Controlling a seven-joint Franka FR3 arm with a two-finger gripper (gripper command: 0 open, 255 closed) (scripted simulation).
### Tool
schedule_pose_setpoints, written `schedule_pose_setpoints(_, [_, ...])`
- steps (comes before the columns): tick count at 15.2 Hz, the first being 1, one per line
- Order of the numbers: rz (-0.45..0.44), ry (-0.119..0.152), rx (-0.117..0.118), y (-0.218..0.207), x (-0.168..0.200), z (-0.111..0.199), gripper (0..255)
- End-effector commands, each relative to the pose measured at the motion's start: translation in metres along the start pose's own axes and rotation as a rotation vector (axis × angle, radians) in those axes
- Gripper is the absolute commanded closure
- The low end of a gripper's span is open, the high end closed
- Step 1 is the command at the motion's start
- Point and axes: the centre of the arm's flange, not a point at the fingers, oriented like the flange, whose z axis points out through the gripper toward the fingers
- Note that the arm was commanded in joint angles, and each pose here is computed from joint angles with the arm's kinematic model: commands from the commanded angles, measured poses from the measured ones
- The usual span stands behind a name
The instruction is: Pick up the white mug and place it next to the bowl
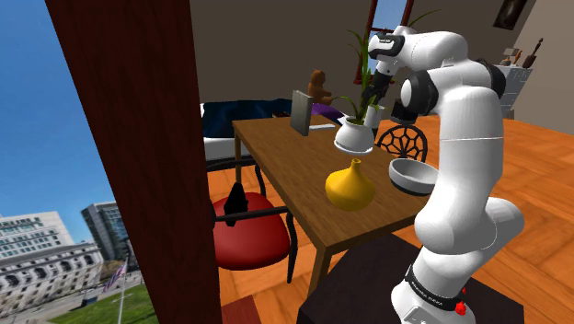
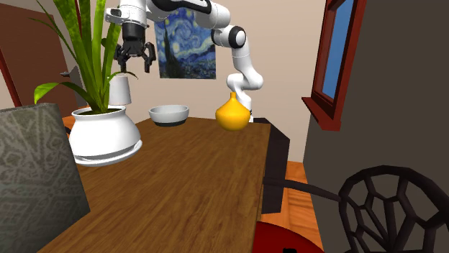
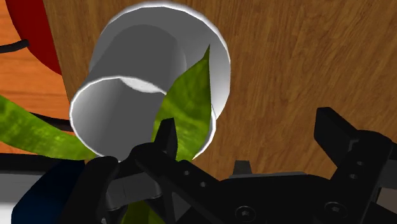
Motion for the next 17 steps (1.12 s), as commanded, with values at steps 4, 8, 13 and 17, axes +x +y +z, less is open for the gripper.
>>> schedule_pose_setpoints(4, [0.018,0.004,-0.001,0.000,0.002,0.023,0])
schedule_pose_setpoints(8, [0.018,0.004,-0.001,0.000,0.002,0.031,0])
schedule_pose_setpoints(13, [0.018,0.004,-0.001,0.000,0.002,0.031,0])
schedule_pose_setpoints(17, [0.018,0.004,-0.001,0.000,0.002,0.032,255])
